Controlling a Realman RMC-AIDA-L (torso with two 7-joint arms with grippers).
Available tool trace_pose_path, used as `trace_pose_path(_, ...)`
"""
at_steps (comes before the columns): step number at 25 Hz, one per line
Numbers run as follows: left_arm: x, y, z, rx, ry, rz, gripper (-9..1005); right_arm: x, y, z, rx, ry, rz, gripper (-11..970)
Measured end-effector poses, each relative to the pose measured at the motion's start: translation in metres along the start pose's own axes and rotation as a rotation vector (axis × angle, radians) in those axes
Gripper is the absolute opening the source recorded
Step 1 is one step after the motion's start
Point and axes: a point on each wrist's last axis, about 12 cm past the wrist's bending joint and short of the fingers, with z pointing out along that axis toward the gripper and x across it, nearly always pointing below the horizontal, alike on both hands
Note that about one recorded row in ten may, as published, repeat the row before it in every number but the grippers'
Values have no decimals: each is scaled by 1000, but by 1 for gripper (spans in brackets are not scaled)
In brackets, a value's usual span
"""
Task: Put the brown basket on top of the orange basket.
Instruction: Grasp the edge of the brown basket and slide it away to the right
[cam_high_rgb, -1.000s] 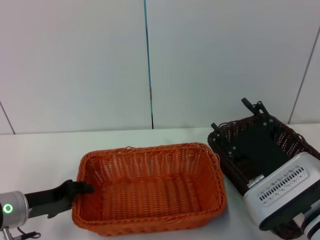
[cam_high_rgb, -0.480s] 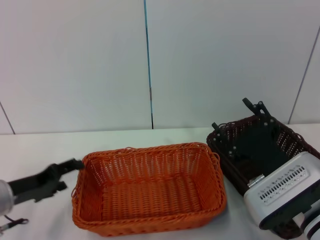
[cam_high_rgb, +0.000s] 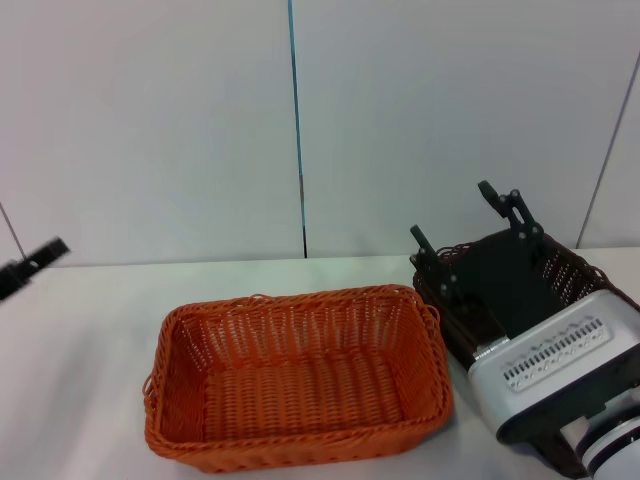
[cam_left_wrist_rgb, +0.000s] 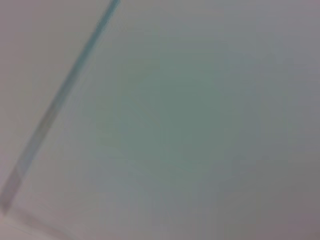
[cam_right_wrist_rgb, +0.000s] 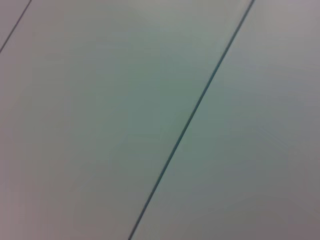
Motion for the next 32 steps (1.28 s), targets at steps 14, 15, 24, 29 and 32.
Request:
trace_pose_path(14, -23, 45, 4, -212, -186, 312, 919, 50, -15, 12, 198, -34, 372, 823)
trace_pose_path(15, -23, 50, 3, -226, -186, 281, 918, 52, -17, 13, 224, -41, 381, 823)
trace_pose_path(24, -23, 78, -34, -338, -118, 452, 917, 57, -5, 29, 457, -162, 515, 822)
trace_pose_path(29, 2, 101, -81, -449, -90, 447, 918, 46, 43, 36, 556, -389, 600, 822)
trace_pose_path(32, 17, 107, -106, -494, -87, 431, 919, 49, 50, 42, 563, -617, 427, 821)
